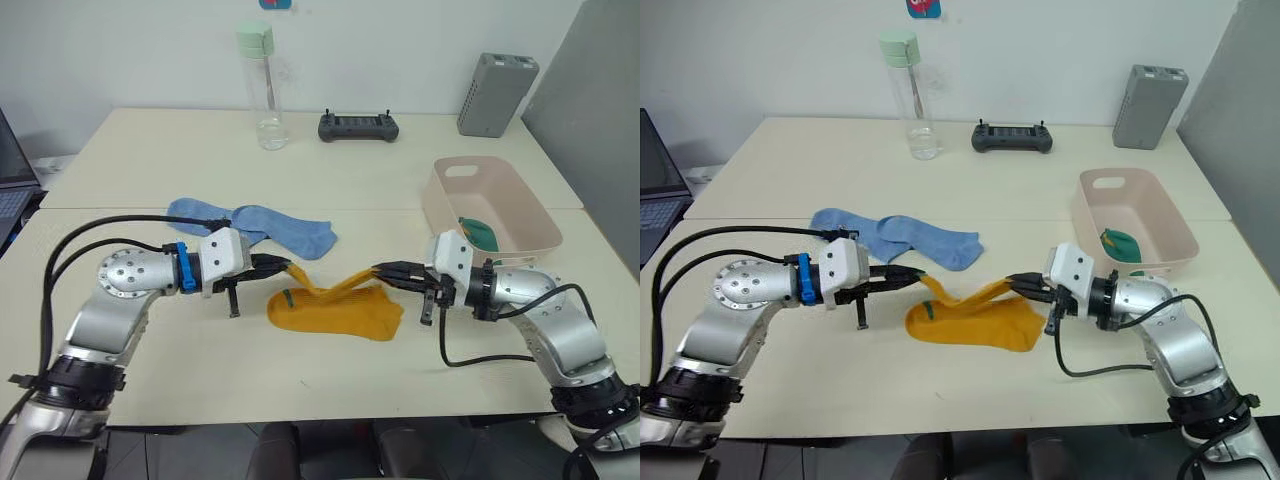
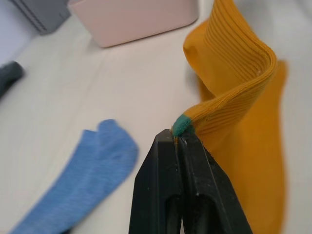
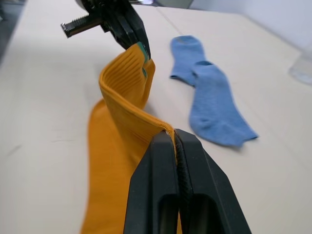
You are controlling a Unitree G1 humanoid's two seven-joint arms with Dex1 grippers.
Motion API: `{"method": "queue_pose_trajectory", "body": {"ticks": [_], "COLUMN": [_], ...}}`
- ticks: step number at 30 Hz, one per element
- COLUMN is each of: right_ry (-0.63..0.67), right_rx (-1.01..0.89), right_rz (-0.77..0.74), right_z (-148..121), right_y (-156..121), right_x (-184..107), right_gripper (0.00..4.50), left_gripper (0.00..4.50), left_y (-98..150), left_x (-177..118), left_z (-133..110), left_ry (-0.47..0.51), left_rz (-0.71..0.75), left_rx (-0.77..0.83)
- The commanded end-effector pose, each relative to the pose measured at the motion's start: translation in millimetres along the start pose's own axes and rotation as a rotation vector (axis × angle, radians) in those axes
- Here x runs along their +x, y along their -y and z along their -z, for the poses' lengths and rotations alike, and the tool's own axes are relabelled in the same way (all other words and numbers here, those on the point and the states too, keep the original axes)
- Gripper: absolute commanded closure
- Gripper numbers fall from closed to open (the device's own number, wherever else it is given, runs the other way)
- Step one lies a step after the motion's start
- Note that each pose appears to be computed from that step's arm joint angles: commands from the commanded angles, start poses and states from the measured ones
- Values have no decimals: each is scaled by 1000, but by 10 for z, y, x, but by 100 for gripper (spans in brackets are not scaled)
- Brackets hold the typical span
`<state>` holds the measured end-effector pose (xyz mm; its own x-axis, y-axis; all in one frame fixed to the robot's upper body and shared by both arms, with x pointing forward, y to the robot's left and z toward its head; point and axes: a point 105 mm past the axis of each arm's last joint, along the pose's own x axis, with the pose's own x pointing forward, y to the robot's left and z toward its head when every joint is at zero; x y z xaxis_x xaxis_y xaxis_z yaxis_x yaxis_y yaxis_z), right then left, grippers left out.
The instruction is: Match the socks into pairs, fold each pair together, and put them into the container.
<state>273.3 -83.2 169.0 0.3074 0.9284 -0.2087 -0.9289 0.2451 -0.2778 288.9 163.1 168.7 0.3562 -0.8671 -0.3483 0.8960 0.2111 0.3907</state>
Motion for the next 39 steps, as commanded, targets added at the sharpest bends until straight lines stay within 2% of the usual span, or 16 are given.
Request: {"method": "queue_pose_trajectory", "body": {"ticks": [1, 8, 13, 16, 26, 39], "right_ry": [-2, -76, -141, -181, -194, -189], "right_rx": [69, 216, 226, 214, 173, 135], "right_rz": [-131, -216, -128, -43, -3, 3], "right_z": [-108, 21, 243, 372, 470, 494], "right_y": [-225, -532, -424, -229, 66, 230], "right_x": [-59, -79, -69, -62, 25, 194], "right_gripper": [450, 450, 450, 450, 450, 450], "left_gripper": [447, 447, 447, 447, 447, 447], "left_y": [217, 469, 421, 145, 141, 12], "left_x": [-119, -85, -4, 40, 154, 125], "left_z": [-126, -13, 163, 320, 437, 481], "left_ry": [-25, -85, -110, -159, -196, -224], "left_rz": [135, 189, 130, -10, 49, -3], "left_rx": [-91, -196, -182, -139, -139, -111]}}
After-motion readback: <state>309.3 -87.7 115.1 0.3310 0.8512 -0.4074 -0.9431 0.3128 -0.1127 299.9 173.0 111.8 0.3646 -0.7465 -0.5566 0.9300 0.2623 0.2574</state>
